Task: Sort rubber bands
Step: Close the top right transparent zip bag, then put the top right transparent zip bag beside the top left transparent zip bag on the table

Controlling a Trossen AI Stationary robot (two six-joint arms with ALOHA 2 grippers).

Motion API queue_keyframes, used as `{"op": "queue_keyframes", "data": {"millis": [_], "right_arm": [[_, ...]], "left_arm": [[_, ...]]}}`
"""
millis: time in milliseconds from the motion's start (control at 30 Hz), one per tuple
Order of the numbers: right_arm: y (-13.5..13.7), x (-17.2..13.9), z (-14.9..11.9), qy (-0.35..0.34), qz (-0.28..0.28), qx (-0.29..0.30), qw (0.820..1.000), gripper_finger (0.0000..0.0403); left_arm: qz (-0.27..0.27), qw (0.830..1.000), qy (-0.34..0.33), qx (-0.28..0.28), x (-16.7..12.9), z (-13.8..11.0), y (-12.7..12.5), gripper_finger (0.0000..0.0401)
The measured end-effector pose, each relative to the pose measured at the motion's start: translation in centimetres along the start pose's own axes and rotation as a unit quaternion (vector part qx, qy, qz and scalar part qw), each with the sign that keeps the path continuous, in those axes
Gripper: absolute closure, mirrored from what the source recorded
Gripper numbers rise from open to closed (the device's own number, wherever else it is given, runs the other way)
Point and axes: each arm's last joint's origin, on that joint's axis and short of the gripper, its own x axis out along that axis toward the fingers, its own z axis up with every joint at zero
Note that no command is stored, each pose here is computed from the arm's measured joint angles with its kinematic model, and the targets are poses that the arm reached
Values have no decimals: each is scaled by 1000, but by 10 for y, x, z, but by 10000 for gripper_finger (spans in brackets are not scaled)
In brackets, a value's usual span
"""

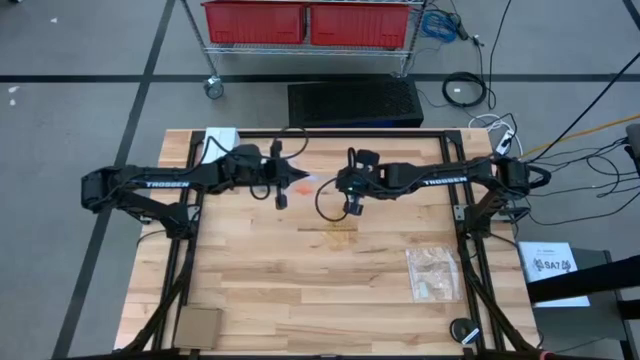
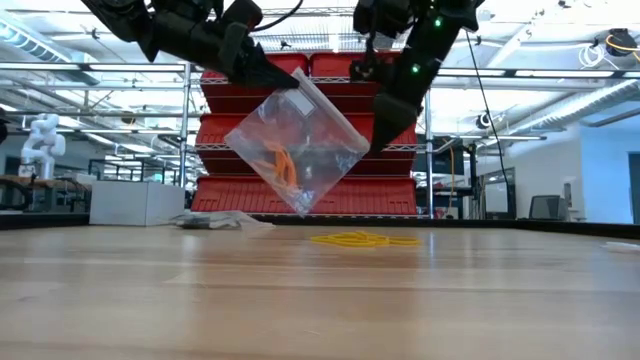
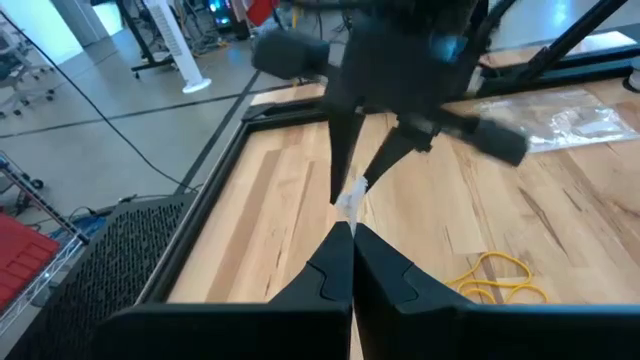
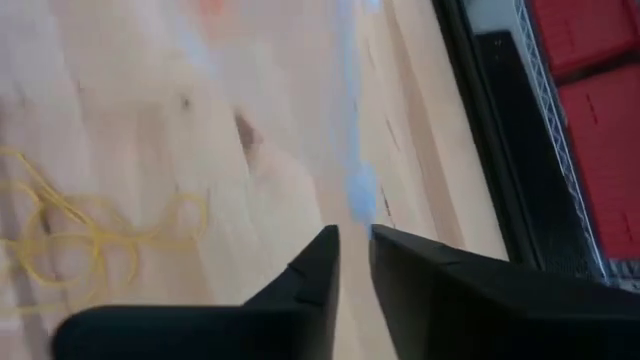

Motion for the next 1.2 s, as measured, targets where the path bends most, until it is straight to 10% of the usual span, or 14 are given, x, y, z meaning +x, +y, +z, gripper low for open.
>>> {"op": "queue_keyframes", "data": {"millis": [467,900,1200], "right_arm": [[-11,-25,-5,3,15,15,1000,226],[-36,-81,-29,33,30,71,997,387],[-37,-83,-26,13,30,72,997,398]], "left_arm": [[3,999,17,-29,7,-6,0,401],[37,997,-15,-68,66,-49,12,401],[124,983,43,-127,74,-90,44,368]]}}
